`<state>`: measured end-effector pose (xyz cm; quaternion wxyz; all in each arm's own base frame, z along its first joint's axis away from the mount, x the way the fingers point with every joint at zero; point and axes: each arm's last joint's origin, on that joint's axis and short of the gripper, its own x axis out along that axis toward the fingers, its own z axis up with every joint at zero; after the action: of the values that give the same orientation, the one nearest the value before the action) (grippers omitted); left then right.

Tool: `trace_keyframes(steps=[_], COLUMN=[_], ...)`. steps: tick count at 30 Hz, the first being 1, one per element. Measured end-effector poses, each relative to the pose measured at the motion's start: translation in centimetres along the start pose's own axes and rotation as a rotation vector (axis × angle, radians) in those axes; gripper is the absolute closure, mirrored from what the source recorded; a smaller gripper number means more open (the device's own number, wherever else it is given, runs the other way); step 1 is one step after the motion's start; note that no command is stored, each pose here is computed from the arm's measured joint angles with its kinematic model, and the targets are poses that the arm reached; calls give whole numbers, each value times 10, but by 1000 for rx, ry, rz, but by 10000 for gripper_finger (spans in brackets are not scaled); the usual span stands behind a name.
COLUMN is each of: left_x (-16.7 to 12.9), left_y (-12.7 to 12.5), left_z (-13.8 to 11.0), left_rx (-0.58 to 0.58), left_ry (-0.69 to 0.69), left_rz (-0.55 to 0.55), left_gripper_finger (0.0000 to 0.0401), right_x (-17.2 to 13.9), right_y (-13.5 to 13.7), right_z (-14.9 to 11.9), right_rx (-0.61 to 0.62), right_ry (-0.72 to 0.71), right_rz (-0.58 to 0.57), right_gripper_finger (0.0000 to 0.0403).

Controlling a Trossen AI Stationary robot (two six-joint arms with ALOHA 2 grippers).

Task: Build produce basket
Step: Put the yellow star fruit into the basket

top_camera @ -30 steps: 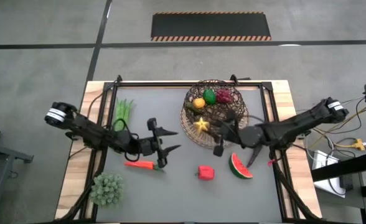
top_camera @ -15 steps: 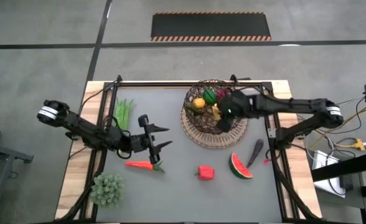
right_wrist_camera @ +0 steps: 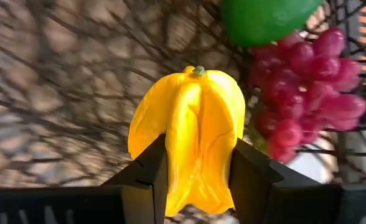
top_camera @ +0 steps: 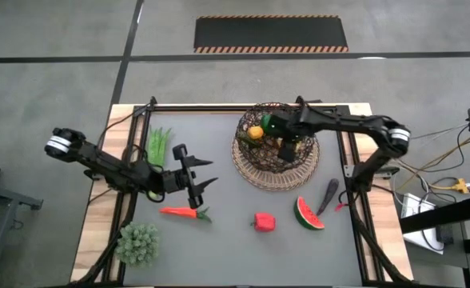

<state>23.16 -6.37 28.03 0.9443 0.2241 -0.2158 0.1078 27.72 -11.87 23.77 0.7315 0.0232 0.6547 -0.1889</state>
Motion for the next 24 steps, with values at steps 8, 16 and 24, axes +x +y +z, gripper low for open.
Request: trace_keyframes(steps=[8,16,24], left_x=[-2,-2,-2], left_y=[-1,0,0], left_z=[-2,-2,-2], left_rx=[3,3,3], left_ry=[7,6,6], left_rz=[-5,-5,-5], left_gripper_finger=[202,202,202], right_x=[17,24,24], right_y=[-1,0,-1], right_z=[20,24,24], right_rx=[-68,-94,-87], right_ry=[103,125,126], right_rz=[-75,-74,-74], right_gripper_finger=[281,239,184])
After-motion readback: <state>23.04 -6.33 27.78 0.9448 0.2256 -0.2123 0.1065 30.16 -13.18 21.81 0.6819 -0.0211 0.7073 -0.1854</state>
